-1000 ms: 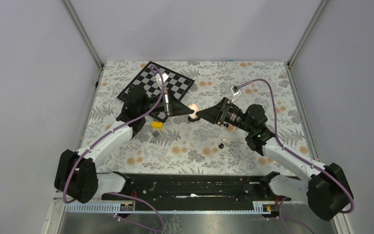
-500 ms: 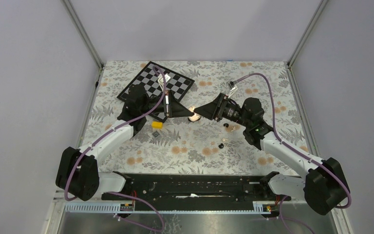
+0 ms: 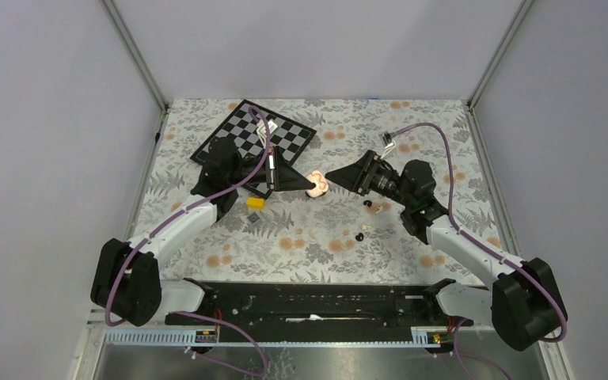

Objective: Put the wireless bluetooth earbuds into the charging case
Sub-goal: Open the charging case.

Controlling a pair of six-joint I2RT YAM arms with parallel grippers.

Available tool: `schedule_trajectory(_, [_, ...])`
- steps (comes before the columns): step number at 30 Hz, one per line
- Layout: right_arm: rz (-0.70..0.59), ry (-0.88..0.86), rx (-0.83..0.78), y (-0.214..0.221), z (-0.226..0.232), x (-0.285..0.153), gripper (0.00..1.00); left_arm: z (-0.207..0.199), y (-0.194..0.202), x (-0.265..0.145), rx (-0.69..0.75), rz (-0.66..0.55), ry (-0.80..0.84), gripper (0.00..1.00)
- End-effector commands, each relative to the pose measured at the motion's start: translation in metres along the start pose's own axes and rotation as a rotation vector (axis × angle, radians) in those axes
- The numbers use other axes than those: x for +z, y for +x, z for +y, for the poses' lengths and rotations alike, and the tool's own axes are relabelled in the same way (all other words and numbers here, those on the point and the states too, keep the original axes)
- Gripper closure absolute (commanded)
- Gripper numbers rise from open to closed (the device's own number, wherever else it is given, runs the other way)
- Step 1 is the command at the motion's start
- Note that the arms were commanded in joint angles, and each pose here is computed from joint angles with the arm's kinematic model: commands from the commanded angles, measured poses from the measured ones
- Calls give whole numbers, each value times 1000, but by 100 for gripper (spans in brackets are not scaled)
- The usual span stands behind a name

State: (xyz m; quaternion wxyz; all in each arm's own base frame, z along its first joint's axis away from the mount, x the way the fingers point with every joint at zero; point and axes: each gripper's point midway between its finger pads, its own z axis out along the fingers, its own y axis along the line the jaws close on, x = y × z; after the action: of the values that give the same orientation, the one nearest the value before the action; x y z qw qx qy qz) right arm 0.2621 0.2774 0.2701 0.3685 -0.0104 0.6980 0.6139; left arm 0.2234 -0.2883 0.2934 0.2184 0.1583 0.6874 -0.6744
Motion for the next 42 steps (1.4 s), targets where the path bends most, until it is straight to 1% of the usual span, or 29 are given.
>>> schedule_trajectory(1, [5,-56,11,0,9,-2,41,-23,-7,-1,105,3,62,100])
schedule_trajectory(4, [10,-70,5,0,13,-3,41,-24,-9,-1,108,-1,64,100])
schedule_trajectory(10, [17,-153,10,1,29,-6,36,-24,-8,-1,108,2,67,100])
schedule_trajectory(20, [92,-228,36,11,34,-3,38,-31,-3,-4,139,31,97,100])
schedule_trajectory(22, [96,-243,47,11,35,-3,40,-33,0,-5,151,46,110,100])
schedule_trajectory(26, [104,-312,72,12,45,-7,50,-33,3,-5,162,73,126,100])
schedule_trajectory(30, [152,-363,97,20,49,-10,52,-28,4,-3,151,92,129,100])
schedule_trajectory(33, [184,-374,100,24,50,-12,55,-27,4,-3,149,97,131,100])
schedule_trajectory(38, [206,-376,90,27,51,-13,64,-27,2,-2,149,99,132,100])
schedule_trajectory(42, [220,-362,82,30,48,-14,67,-28,1,-2,154,103,131,100])
